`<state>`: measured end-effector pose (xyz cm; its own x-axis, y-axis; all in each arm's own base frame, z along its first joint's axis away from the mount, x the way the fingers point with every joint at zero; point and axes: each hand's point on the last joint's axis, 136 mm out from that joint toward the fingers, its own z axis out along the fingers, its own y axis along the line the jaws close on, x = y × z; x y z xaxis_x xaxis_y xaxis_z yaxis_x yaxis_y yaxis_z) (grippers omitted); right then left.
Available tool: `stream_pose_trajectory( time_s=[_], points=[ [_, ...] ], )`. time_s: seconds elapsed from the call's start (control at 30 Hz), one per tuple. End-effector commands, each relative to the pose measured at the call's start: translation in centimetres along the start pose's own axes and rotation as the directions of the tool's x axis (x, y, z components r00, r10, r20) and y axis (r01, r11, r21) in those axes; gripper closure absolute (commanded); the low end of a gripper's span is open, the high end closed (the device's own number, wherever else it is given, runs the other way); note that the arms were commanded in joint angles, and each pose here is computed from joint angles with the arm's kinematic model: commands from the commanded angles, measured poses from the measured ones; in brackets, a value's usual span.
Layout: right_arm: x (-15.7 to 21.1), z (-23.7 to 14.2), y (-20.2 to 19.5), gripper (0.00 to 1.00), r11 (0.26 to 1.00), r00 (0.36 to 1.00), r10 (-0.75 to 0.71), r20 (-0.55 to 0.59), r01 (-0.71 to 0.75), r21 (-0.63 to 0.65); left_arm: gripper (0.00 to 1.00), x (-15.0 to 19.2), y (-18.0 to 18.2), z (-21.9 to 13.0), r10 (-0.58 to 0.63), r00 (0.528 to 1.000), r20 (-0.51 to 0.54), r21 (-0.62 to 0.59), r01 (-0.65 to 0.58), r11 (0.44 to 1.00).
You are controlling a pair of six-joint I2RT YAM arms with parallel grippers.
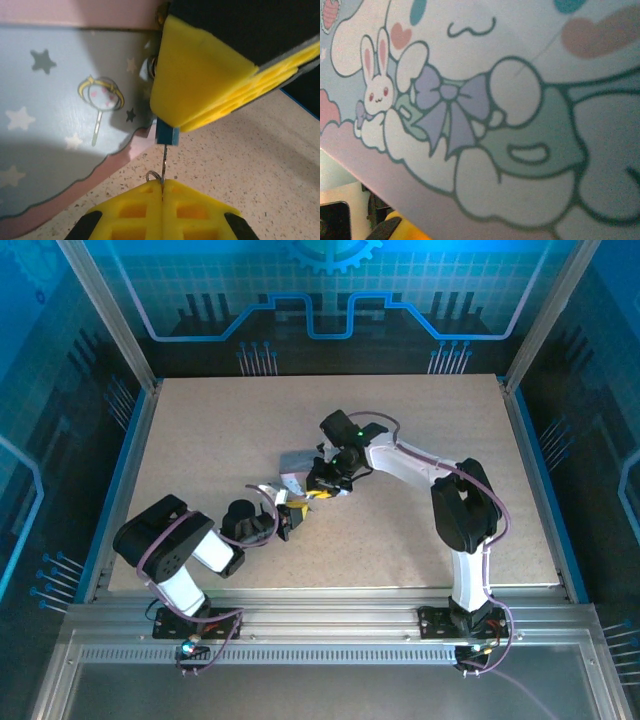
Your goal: Unlock a padlock with a key
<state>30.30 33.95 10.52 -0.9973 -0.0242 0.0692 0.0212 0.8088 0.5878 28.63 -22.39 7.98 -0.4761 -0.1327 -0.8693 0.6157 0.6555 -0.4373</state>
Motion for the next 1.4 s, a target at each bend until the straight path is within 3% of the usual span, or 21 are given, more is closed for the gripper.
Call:
stream_pose_trajectory(
  time_s=[0.0, 0.33, 0.53, 0.63, 1.0, 1.2, 1.37],
  points=[
    [1.3, 0.3, 1.3, 1.00, 0.999, 1.000, -0.018, -0.026, 0.017, -0.042, 1.00, -3.2, -2.2, 1.0, 0.024, 0.995, 0.098, 0.087, -0.032, 0.996],
    [1.7, 2.0, 0.3, 0.98, 1.000, 1.000, -0.007, -0.018, 0.007, -0.019, 1.00, -3.8, -3.6, 1.1, -0.014, 0.994, 0.104, 0.135, 0.000, 0.991],
    [1.3, 1.3, -0.1, 0.57, 1.000, 0.998, -0.015, 0.066, 0.013, 0.026, 1.00, 0.0, -2.4, 0.9, -0.036, 0.999, 0.007, 0.095, 0.036, 0.995],
    [1.3, 0.5, -0.4, 0.47, 0.999, 0.993, -0.021, 0.113, 0.016, 0.042, 1.00, 2.5, -2.0, 1.0, -0.043, 0.997, -0.057, 0.069, 0.047, 0.996],
    [2.5, -1.3, -3.6, 0.41, 0.981, 0.975, -0.053, 0.215, 0.011, 0.192, 1.00, 4.0, -1.1, 1.2, -0.089, 0.992, -0.085, 0.013, 0.090, 0.996],
    [2.8, -1.0, -4.1, 0.51, 0.992, 0.939, -0.028, 0.342, -0.016, 0.126, 1.00, 4.9, -1.2, 0.5, -0.104, 0.990, -0.093, -0.023, 0.103, 0.994],
    [3.6, 0.5, -4.1, 0.46, 0.997, 0.926, 0.049, 0.375, -0.071, 0.044, 1.00, 5.6, -2.0, 0.5, -0.111, 0.988, -0.106, -0.030, 0.108, 0.994]
  ],
)
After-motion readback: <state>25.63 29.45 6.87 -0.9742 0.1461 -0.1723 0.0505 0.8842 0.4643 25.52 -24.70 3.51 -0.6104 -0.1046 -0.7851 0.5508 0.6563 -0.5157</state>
